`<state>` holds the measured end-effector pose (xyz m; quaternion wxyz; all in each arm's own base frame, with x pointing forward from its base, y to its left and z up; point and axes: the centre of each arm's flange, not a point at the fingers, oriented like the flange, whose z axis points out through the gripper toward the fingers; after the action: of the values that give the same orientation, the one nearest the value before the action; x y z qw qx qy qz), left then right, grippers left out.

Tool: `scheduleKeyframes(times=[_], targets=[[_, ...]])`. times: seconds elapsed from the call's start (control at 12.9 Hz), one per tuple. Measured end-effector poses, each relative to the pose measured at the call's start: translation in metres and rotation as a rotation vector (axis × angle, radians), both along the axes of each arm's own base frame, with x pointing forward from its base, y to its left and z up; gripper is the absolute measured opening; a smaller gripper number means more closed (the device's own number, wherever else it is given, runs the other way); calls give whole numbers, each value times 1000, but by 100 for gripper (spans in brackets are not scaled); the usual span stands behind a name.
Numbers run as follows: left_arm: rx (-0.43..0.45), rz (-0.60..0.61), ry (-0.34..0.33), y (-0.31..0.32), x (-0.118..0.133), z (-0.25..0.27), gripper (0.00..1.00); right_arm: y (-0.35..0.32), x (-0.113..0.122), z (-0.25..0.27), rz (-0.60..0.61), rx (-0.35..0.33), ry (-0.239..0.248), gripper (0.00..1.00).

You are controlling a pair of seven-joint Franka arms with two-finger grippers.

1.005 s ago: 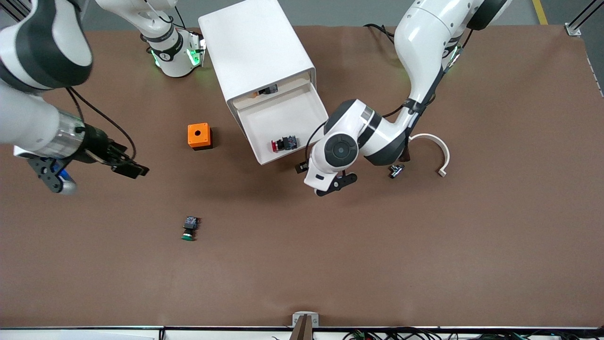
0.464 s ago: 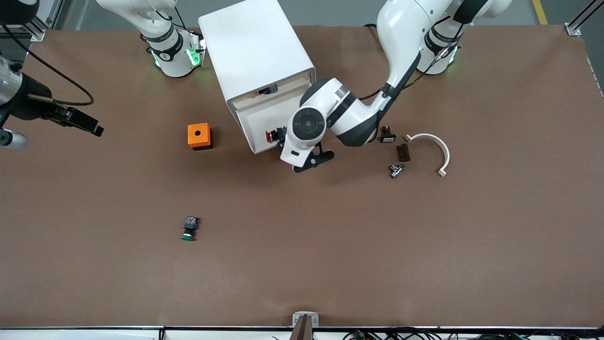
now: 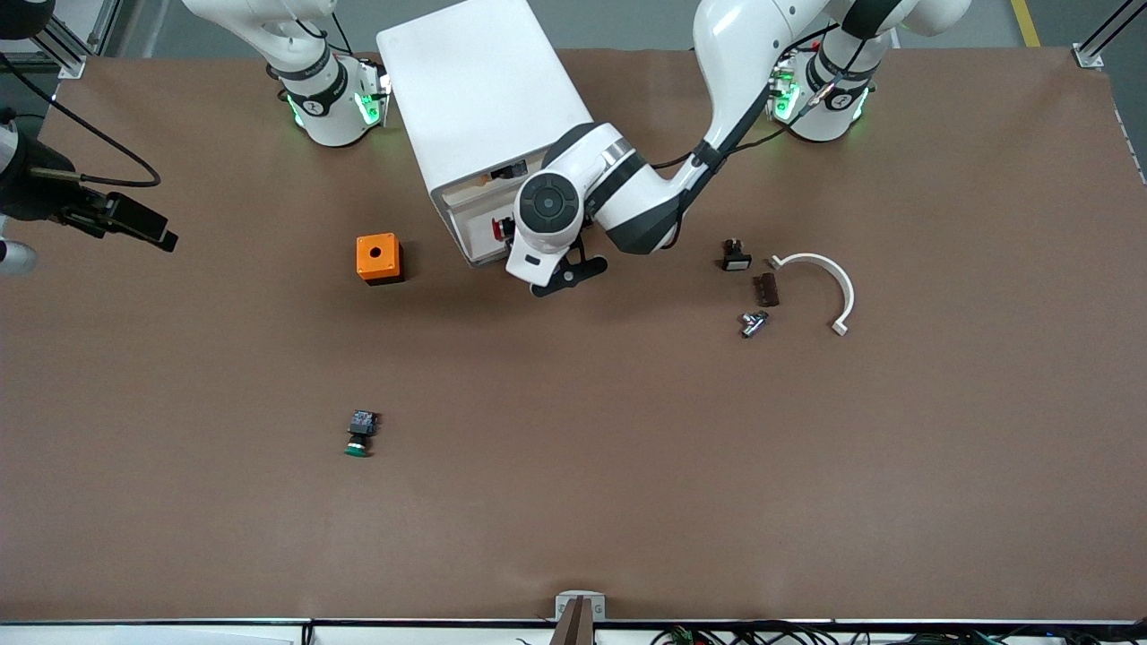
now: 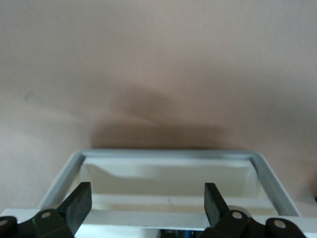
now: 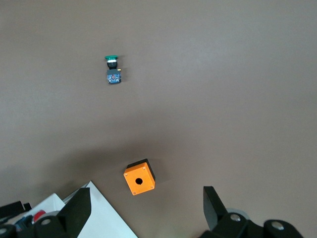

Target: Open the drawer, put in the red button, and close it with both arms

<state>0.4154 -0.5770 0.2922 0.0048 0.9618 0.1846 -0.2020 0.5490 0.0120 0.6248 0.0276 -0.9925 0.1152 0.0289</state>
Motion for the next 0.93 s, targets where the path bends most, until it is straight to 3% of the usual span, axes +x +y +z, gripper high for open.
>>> scheduleKeyframes(times=[0.39,0.54,0.77,0.93], targets=[[5,-7,38,-19,-34,-5,100,-1,2,7,13,0,-32,100],[14,-9,42,-24,-42,-7,100,-2,3,16,85,-3,-57,100],[18,-2,43,-21,-39,-8,100,-12,3,19,138,-14,-71,100],[17,38,29,-7,-15,-5,100,-13,3,20,137,-16,-72,100]])
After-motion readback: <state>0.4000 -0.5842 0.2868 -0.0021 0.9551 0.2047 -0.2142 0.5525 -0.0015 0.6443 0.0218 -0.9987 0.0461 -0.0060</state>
